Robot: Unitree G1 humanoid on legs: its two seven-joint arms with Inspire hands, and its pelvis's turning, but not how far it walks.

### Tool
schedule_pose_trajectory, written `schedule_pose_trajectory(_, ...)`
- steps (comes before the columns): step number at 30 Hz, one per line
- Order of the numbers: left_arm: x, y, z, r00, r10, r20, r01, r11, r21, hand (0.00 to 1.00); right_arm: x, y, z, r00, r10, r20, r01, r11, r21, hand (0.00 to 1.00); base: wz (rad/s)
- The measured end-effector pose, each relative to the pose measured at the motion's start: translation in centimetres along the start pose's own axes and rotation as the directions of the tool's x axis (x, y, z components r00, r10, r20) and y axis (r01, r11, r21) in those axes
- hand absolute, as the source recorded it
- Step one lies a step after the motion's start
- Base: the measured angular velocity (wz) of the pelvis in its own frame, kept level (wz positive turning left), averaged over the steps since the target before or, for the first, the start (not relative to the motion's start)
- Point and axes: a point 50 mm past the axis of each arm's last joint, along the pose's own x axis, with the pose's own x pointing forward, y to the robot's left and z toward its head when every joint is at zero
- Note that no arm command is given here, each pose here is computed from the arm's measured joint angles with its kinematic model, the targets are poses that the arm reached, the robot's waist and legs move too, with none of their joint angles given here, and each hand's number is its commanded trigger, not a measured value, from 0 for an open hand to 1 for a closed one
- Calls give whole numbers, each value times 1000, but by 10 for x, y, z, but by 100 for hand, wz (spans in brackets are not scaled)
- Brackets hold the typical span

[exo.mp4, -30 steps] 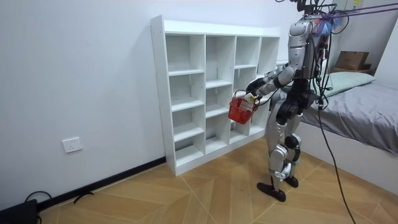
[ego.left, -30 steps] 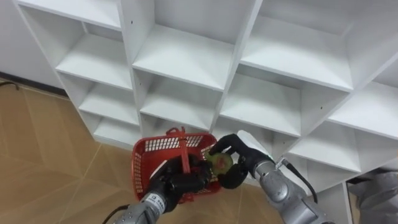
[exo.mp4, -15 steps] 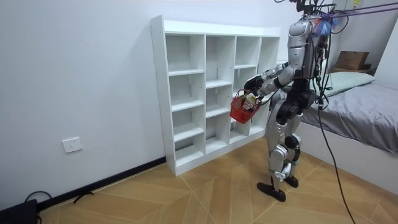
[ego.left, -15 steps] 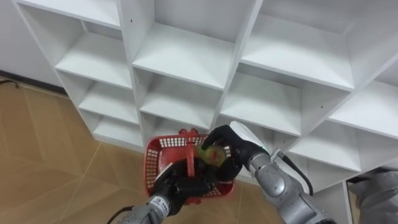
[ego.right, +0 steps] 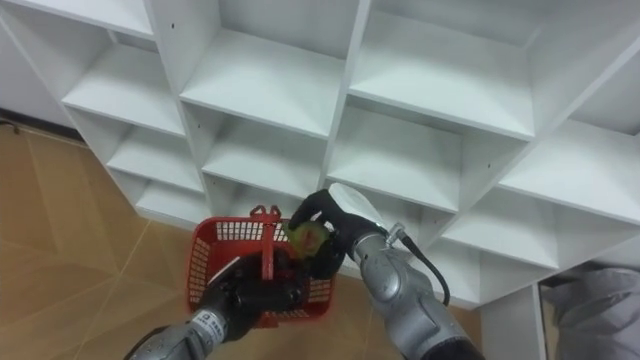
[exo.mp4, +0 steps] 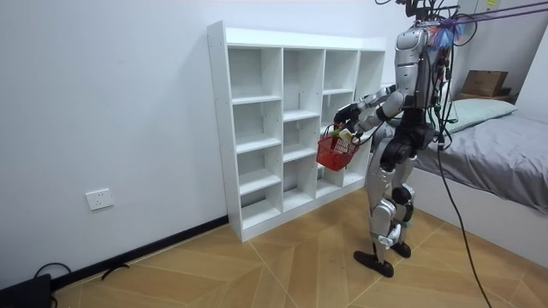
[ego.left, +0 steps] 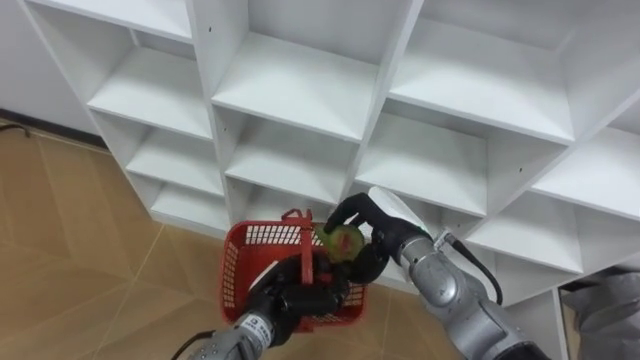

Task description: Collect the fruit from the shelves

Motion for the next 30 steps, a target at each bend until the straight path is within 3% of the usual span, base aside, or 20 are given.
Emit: schedule_pose_trajectory(30,0,-1,-1,1000,-7,-1,7,1000,3,100,1,-4,0,1000,-8,-4,8,1000,-3,0,0)
